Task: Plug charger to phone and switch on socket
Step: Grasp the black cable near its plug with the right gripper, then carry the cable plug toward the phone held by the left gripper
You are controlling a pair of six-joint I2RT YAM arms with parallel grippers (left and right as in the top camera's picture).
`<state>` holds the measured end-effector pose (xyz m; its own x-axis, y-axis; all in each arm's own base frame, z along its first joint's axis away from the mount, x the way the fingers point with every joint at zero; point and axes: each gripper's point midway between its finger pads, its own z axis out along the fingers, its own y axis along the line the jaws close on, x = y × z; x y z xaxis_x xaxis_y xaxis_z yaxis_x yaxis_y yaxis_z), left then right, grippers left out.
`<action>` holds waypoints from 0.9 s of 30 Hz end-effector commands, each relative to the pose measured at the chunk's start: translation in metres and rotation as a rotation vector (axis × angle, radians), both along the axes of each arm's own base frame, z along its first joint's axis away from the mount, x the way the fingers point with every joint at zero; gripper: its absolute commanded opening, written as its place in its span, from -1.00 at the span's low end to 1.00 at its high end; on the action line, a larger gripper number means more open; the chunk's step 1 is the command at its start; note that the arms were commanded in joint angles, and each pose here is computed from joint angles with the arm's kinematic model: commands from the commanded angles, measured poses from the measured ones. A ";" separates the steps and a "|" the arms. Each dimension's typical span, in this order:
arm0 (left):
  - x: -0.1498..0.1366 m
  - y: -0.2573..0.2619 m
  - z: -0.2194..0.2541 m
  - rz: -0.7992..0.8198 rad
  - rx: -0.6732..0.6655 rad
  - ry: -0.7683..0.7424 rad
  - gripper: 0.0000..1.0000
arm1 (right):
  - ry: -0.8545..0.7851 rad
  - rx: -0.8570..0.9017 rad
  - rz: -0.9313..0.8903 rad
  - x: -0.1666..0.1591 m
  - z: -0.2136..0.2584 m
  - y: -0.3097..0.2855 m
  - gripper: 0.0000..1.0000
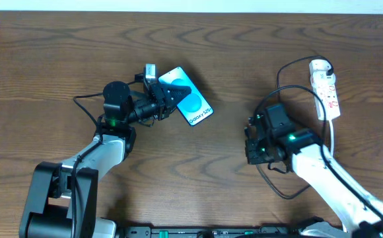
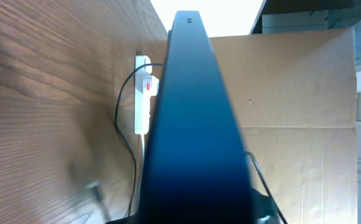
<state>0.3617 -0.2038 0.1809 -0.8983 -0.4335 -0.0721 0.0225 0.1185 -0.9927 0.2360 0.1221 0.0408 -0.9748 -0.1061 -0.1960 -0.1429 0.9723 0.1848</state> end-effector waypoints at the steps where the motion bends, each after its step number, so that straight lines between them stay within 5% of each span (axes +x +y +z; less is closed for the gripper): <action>1: 0.003 0.001 0.009 -0.002 0.006 -0.045 -0.85 | 0.055 -0.038 -0.025 -0.005 -0.017 0.000 -0.64; 9: 0.000 0.002 -0.006 -0.003 0.020 0.038 -0.85 | 0.044 -0.012 -0.101 0.007 -0.024 0.006 -0.03; 14: -0.001 0.001 -0.005 -0.011 0.018 0.039 -0.85 | -0.014 0.016 -0.099 0.021 -0.020 0.012 0.96; 27: -0.001 0.001 -0.005 -0.010 0.018 0.039 -0.85 | -0.061 0.040 -0.100 0.032 -0.016 0.017 0.99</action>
